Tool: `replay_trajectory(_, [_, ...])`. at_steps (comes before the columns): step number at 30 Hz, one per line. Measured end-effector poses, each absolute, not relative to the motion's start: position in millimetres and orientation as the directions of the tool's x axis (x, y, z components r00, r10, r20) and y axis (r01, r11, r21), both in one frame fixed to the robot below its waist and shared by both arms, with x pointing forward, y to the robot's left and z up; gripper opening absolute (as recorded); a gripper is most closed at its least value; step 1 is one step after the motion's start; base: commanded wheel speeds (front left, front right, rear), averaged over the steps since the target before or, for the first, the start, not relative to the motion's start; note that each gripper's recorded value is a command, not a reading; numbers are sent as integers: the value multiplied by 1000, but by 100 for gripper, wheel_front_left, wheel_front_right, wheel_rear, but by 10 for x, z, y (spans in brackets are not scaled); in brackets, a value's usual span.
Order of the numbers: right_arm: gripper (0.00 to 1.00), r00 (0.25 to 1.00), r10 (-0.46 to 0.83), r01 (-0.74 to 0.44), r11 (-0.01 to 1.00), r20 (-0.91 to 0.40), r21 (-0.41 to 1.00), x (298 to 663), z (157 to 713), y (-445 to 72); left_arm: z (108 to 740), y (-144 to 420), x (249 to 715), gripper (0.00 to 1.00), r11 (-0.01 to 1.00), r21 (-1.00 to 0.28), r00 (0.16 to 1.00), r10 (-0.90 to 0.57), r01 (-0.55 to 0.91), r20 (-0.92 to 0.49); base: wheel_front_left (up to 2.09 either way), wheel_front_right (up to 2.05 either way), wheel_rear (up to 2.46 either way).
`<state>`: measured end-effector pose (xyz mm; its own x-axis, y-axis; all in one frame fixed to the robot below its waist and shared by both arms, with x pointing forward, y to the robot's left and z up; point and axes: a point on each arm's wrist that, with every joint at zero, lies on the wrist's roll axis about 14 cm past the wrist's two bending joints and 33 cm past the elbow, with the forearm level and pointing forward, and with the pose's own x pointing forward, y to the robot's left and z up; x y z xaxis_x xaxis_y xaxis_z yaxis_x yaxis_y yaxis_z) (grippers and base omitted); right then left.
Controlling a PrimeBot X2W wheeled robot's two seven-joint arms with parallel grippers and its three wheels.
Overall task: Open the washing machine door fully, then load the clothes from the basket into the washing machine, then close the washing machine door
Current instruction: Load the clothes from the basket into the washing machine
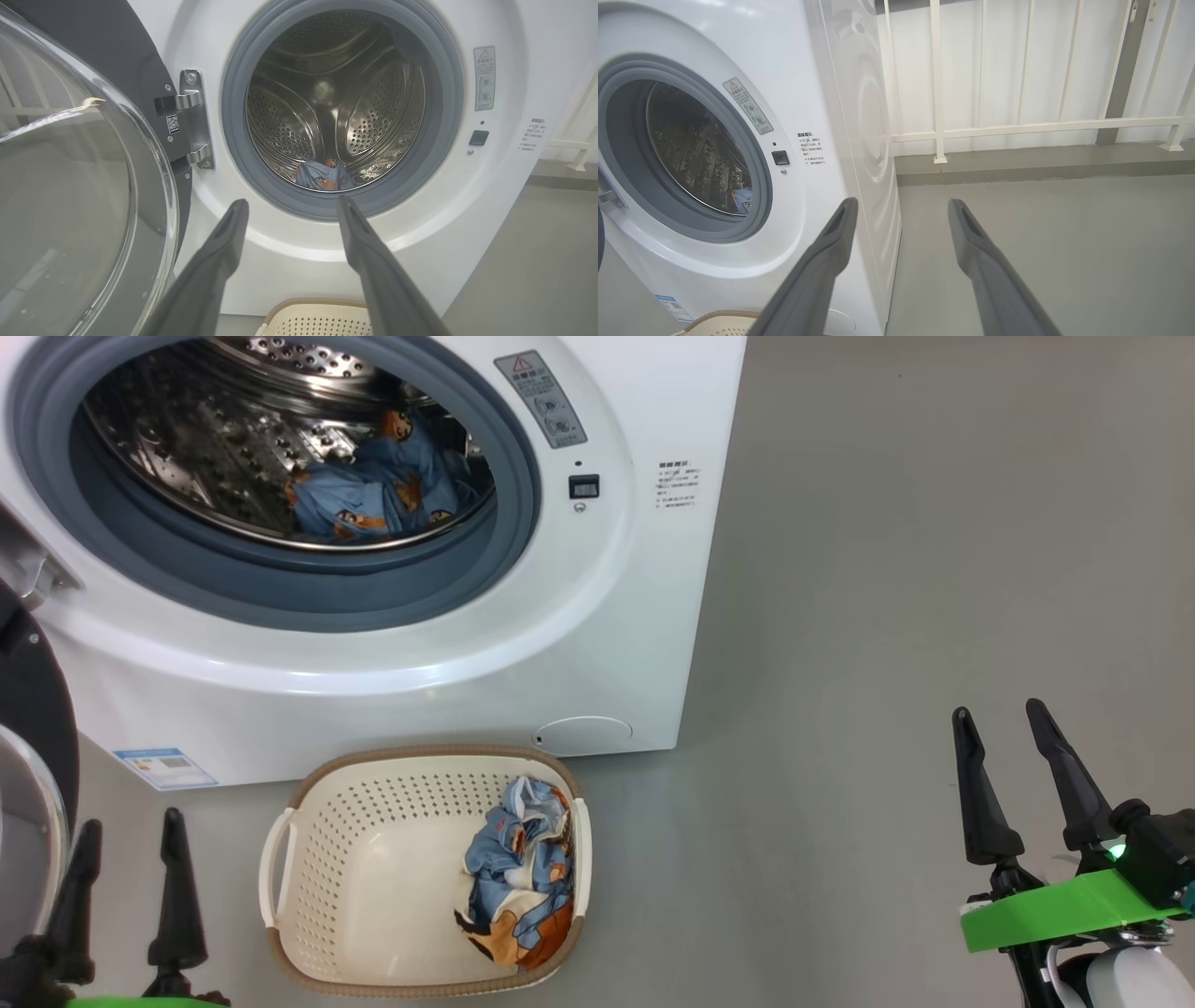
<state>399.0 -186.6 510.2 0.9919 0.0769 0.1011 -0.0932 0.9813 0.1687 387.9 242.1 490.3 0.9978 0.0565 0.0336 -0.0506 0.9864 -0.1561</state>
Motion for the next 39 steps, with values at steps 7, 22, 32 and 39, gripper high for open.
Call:
replay_trajectory(7, [100, 994, 74, -87, 981, 76, 174, 4018, 5007, -1866, 4570, 2214, 3895, 100, 985, -174, 998, 1, -12, -66, 0, 0, 0])
replay_trajectory(22, [100, 997, 65, -72, 979, 43, 193, 4429, 4765, -1800, 3742, 1785, 4295, 100, 967, -240, 946, -153, 83, -287, 0, 0, 0])
replay_trajectory(32, [100, 998, 61, -58, 981, -12, 185, 4724, 4415, -1771, 3008, 1517, 4551, 100, 952, -261, 849, -267, 159, -456, 0, 0, 0])
replay_trajectory(39, [100, 997, 58, -47, 982, -51, 183, 4898, 4141, -1793, 2556, 1353, 4683, 100, 936, -258, 769, -344, 239, -538, 0, 0, 0])
